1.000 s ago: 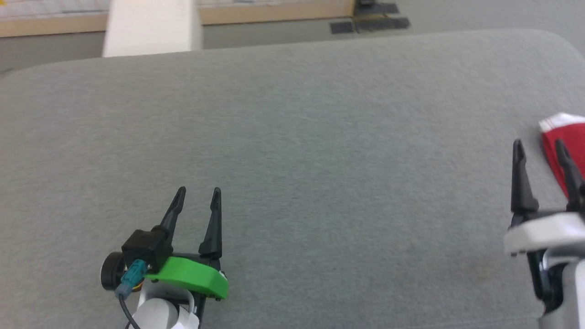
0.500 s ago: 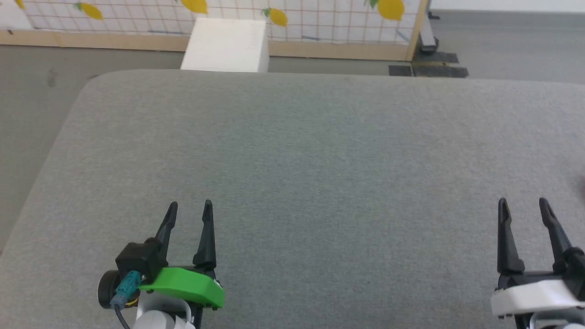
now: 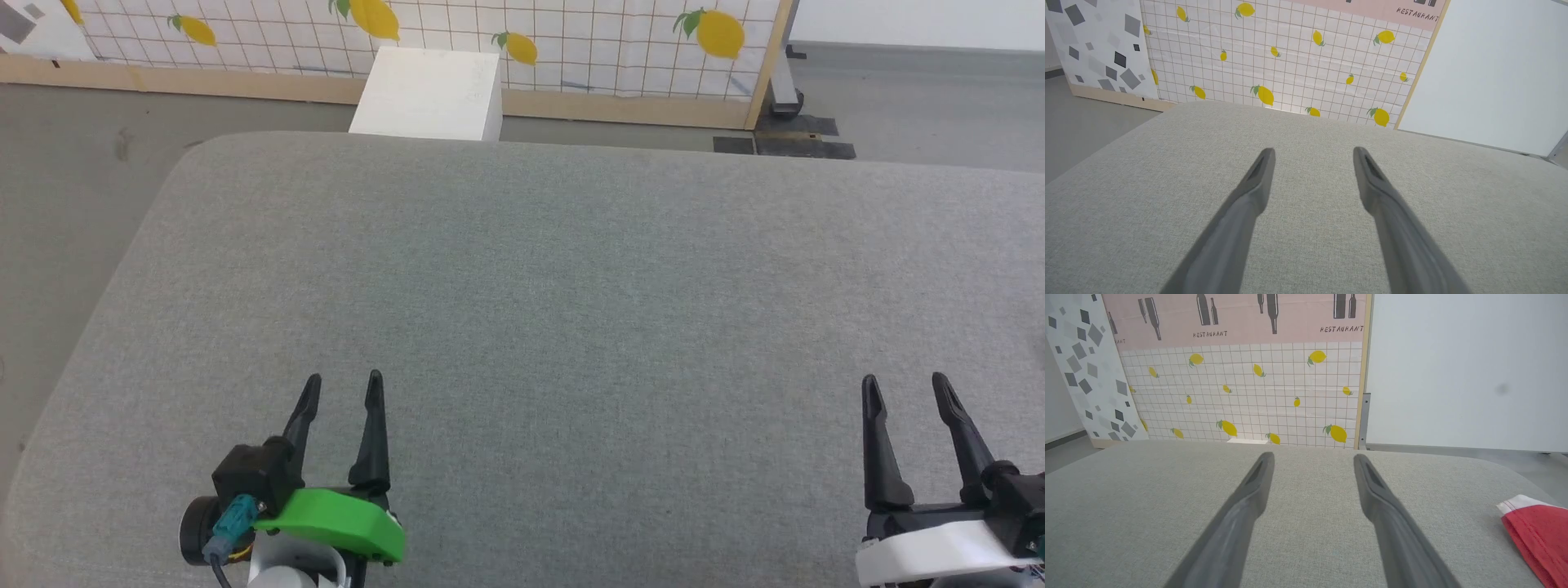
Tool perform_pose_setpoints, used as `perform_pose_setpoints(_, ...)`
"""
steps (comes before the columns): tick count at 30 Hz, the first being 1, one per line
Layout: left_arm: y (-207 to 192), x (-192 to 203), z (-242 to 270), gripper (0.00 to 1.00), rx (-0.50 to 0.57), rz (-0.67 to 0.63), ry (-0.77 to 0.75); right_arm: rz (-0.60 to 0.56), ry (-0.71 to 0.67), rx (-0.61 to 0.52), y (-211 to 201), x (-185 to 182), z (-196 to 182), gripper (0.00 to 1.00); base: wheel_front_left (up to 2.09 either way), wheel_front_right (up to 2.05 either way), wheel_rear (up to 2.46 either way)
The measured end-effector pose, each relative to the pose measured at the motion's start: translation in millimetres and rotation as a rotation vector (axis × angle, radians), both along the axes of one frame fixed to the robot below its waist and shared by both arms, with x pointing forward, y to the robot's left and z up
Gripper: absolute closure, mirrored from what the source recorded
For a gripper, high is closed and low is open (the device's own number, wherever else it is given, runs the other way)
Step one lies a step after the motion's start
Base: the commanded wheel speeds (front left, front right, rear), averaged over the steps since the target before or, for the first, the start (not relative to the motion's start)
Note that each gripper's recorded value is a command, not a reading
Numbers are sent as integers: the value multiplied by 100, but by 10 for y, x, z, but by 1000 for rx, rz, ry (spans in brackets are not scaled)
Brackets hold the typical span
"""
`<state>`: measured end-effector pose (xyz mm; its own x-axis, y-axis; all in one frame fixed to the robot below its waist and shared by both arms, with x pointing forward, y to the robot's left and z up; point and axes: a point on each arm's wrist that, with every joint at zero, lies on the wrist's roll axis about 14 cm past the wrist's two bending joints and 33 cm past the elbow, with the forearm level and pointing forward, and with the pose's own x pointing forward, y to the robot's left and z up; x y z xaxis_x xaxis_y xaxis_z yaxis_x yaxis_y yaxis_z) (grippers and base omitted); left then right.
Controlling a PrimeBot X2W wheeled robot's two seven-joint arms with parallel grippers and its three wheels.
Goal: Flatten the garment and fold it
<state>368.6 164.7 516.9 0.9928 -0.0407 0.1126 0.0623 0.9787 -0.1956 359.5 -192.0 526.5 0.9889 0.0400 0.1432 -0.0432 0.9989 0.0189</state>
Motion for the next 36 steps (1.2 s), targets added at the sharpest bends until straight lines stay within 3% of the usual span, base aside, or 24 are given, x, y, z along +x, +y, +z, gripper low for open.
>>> perform_pose_setpoints(21,-26,30,-46,0,-19,-5,15,-3,20,20,-7,0,-66,0,0,0,0)
perform_pose_setpoints(22,-30,31,-47,100,-19,-6,15,-4,20,23,-10,-2,-67,100,0,0,0)
perform_pose_setpoints(36,-43,34,-47,100,-18,-12,21,-5,28,23,-13,-7,-73,100,0,0,0)
